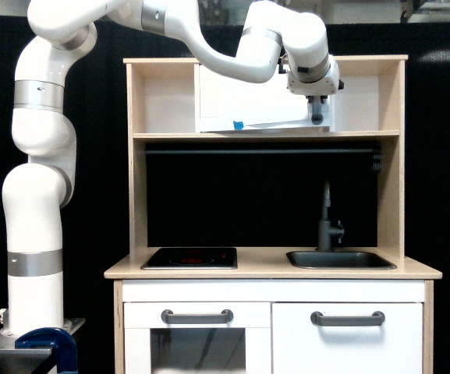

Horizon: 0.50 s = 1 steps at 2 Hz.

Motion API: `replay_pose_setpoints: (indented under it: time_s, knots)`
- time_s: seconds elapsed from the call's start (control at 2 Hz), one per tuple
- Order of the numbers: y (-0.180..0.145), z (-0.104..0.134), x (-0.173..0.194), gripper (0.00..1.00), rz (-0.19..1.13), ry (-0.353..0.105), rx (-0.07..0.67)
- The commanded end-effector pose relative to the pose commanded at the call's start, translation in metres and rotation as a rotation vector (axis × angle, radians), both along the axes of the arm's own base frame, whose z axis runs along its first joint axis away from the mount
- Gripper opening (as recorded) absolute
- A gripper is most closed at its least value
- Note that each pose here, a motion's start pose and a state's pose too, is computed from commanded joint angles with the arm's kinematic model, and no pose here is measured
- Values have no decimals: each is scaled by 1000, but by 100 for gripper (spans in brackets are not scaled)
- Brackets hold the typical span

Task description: Open the oven door

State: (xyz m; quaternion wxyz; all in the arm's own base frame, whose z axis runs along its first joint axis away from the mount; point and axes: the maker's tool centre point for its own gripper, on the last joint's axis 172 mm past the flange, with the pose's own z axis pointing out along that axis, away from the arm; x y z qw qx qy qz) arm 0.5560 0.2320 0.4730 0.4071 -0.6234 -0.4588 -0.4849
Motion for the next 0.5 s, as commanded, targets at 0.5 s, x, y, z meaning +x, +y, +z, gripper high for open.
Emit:
replay_pose_setpoints:
  time_s: [0.5]
  knots:
    - [-12, 1, -4, 0, 0, 0, 0]
